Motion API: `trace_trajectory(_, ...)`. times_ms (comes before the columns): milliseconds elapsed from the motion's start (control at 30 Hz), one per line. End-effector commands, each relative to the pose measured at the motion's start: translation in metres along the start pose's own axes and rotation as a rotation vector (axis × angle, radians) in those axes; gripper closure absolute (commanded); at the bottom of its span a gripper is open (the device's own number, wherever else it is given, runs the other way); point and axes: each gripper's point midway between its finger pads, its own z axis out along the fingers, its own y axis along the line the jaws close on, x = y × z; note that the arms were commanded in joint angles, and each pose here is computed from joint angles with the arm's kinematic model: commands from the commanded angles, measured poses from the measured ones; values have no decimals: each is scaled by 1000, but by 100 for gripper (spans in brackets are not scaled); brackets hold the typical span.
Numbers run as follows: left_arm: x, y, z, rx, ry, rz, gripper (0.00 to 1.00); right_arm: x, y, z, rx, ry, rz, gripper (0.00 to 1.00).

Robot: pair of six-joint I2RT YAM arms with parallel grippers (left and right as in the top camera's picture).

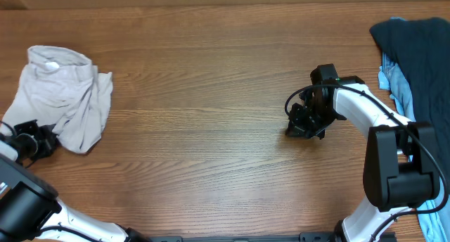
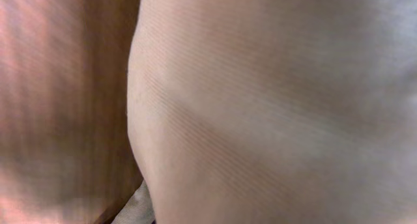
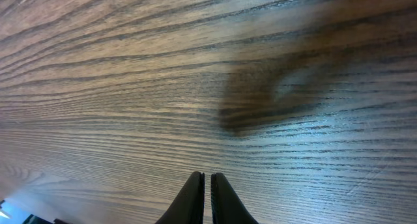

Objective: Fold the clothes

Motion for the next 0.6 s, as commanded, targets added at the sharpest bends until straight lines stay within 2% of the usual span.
trace_trajectory(0,-16,28,1,-98,-63,-38,96,1,2,1,-8,5,-9,91)
trace_trajectory(67,-18,19,2,-62,-68,-16,96,4,0,1,-3,16,-3,91)
trace_trajectory(100,-17,3,3,9,-48,39,86,5,0,1,-1,21,-1,91)
trace_trajectory(133,-11,-15,3,89,-10,91,67,6,0,1,-1,22,0,91)
trace_trajectory(167,1,-35,0,188,60,156,37,6,0,1,-1,23,0,91)
trace_trajectory(200,24,-60,-10,330,186,236,21,6,0,1,0,23,0,91)
trace_trajectory(233,33,-65,-15,374,238,256,10,6,0,1,0,23,0,91)
trace_trajectory(267,44,-69,-22,419,306,280,3,6,0,1,-1,23,0,86)
trace_trajectory(300,56,-72,-27,459,365,315,0,6,0,1,-1,23,0,86)
trace_trajectory(400,87,-62,-43,490,521,306,0,6,0,1,-1,23,0,83)
trace_trajectory(567,113,-68,-87,503,548,322,0,6,0,1,-1,23,0,78)
